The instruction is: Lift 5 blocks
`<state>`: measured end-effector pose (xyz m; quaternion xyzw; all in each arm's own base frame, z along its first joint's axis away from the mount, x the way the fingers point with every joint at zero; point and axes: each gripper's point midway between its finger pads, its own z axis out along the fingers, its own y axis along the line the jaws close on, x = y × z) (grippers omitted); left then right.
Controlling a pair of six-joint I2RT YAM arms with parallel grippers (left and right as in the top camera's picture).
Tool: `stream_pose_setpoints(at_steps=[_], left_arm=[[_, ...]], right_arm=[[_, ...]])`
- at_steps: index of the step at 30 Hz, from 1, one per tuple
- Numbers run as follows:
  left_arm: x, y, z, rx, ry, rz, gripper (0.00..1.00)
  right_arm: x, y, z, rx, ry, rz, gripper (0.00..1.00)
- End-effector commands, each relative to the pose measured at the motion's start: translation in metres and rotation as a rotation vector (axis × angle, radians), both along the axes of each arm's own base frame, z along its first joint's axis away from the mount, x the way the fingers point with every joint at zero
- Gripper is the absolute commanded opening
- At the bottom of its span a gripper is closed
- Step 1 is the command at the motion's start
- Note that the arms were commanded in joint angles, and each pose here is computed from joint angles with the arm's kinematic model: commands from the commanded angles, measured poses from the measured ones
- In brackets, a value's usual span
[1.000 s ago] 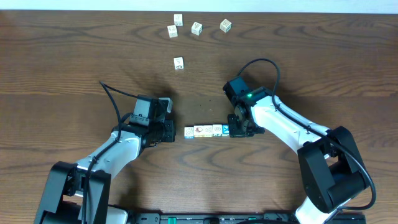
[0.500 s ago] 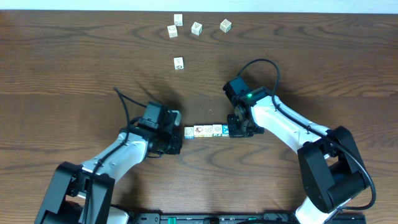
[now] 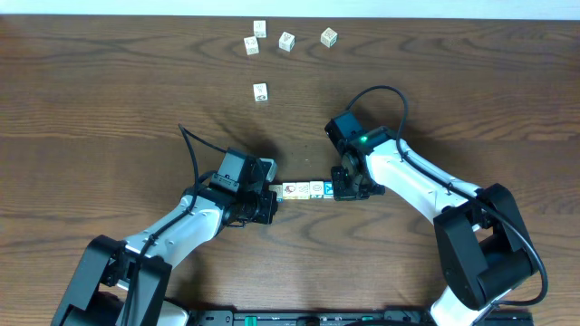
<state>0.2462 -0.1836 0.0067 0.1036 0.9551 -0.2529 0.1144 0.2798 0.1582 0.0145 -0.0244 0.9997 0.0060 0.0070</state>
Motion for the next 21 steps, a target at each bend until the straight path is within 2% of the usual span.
stream_pose_setpoints(at_steps=[1,21], left_arm=[[0.0003,0.0027,-0.0028,0.014,0.004,0.021,0.07],[0.0081,0.0016,-0.0004,0.011,-0.029,0.031,0.07]], right_arm=[[0.0051,-0.001,0.0027,0.003,-0.012,-0.02,0.01],[0.005,-0.001,0.0027,0.004,-0.011,-0.02,0.01]])
